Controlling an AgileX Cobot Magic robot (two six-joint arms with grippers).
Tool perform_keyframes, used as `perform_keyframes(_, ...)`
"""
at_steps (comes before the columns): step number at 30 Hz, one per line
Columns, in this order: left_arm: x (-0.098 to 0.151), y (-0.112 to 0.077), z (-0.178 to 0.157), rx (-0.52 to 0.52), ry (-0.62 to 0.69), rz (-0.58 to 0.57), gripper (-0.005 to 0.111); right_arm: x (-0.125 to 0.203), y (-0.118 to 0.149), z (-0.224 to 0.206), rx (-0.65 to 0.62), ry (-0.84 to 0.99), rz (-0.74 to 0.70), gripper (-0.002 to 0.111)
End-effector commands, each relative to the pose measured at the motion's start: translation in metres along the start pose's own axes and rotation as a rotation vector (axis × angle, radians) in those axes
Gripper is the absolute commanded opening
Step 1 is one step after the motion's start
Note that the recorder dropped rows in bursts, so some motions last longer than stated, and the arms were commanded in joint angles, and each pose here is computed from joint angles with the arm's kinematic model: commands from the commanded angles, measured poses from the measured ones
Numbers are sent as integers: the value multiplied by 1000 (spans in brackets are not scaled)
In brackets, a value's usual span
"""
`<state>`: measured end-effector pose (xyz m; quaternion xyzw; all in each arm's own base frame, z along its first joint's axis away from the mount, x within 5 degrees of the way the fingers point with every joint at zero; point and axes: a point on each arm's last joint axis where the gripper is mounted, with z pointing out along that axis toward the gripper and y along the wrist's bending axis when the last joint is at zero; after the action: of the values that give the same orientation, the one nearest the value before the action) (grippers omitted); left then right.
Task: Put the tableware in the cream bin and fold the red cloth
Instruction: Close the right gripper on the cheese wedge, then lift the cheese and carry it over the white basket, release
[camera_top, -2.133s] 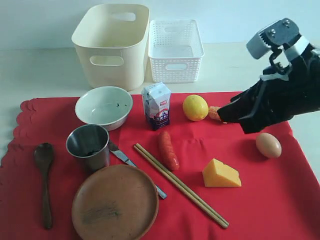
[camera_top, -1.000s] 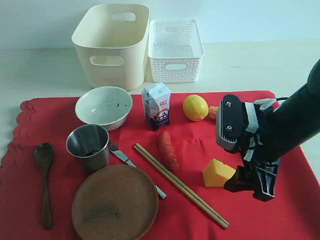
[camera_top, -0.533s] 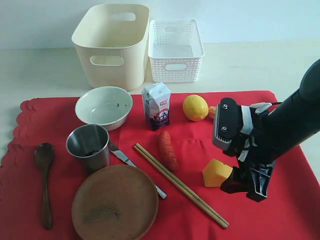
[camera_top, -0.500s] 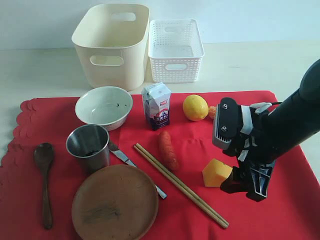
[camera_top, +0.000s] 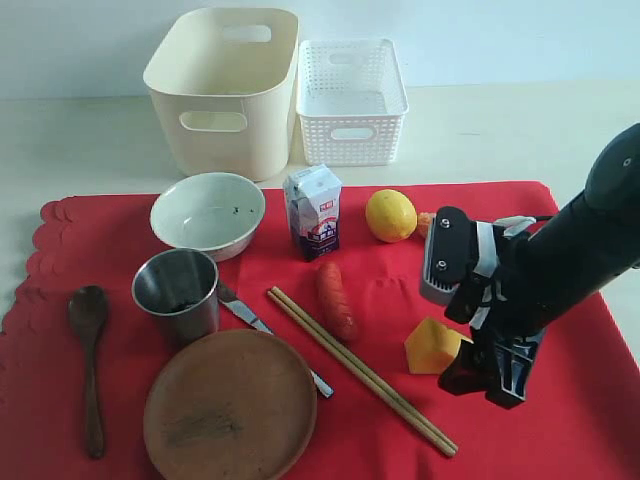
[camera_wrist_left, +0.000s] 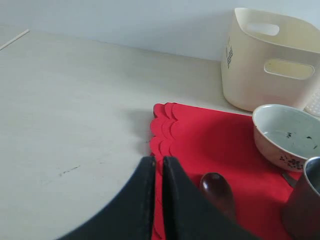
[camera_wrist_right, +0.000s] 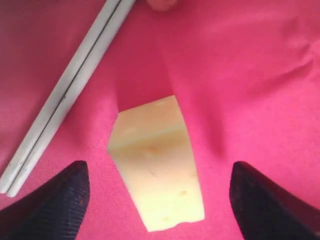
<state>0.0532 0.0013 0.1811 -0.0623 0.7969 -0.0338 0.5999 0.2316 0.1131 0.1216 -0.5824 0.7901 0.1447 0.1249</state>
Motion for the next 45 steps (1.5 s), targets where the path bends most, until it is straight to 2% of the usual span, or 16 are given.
perform_keyframes(1, 0, 0, 0, -1, -8, 1, 8, -2, -2, 2, 8, -8, 0, 74)
perform_keyframes(12, 0, 0, 0, -1, -8, 1, 8, -7, -1, 4, -17, -61, -25, 74)
perform_keyframes(16, 0, 0, 0, -1, -8, 1, 8, -7, -3, 4, 12, -59, -51, 74)
perform_keyframes(35, 0, 0, 0, -1, -8, 1, 8, -5, -4, 10, -3, -53, -32, 70)
perform_keyframes(40, 0, 0, 0, -1, -8, 1, 8, -5, -4, 10, -3, -57, -24, 61)
perform_keyframes(41, 0, 0, 0, -1, -8, 1, 8, -5, -4, 10, -3, -57, -24, 54)
perform_keyframes(45, 0, 0, 0, -1, -8, 1, 8, -5, -4, 10, -3, -58, -21, 39)
